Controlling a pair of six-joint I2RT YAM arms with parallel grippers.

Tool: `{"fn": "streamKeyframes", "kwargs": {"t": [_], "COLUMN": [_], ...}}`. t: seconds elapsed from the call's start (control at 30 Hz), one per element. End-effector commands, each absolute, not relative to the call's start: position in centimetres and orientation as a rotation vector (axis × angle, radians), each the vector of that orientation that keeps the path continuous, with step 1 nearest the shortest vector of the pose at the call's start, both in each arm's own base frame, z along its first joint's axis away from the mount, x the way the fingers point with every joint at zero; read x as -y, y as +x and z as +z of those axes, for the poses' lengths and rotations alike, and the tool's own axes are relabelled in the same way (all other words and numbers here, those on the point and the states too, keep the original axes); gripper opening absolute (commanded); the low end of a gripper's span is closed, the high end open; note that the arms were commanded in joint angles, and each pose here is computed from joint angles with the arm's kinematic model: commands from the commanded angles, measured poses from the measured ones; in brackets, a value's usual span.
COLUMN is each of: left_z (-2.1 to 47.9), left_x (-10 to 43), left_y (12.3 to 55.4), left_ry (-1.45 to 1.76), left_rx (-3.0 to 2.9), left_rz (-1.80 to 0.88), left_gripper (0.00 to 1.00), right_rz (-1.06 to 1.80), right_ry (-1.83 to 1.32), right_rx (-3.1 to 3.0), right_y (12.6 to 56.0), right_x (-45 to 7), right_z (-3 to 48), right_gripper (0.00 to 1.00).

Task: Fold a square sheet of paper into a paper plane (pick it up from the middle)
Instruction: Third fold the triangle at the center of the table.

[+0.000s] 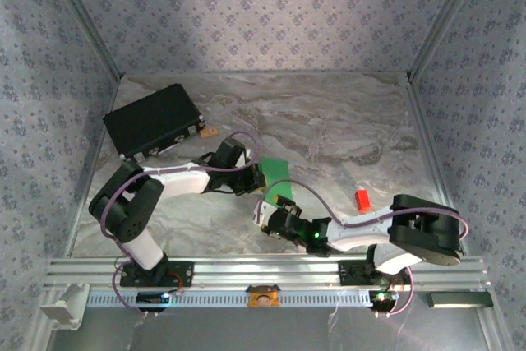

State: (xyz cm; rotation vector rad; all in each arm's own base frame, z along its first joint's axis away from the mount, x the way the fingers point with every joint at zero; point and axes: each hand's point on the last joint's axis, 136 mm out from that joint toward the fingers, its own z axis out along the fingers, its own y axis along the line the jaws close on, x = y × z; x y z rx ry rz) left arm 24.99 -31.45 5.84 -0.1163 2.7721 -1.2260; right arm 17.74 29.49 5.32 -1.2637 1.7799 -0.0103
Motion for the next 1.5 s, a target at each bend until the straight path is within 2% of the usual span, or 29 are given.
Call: {"fn": "streamKeyframes", "kwargs": {"t": [0.0,0.23,0.6,0.93,1.33,1.47], "left_z": [6.75,6.54,6.42,6.21,6.01,5.98], "left_x": [31.48,31.49,31.46,31.46,31.49,31.53], "left_y": [25.00,24.98,25.04,25.07,25.03,25.04], "left_ry": [-0.106,-0.104,-0.111,-0.118,-0.121,-0.120], "left_rx": [-2.749,-2.755,-2.756,-2.760,-2.764,-2.764], "left_rz": [-1.260,-1.253,-1.251,-1.251,-1.252,-1.251], "left_gripper": [0.03,0.03,0.03,0.03,0.03,0.03], "right_rz": [-0.074,-0.040,0.011,0.059,0.081,0.082], "right_ry": [-1.168,-1.166,-1.142,-1.131,-1.096,-1.084], "right_rx": [-1.751,-1.767,-1.778,-1.792,-1.798,-1.799], "right_y": [18.76,18.26,17.98,17.87,18.18,18.33], "right_x": [-28.96,-28.44,-28.45,-28.70,-28.76,-28.77], "right_z": [6.33,6.27,6.55,6.53,6.75,6.87], "right_gripper": [0.65,0.46,0.33,0.29,0.30,0.27]}}
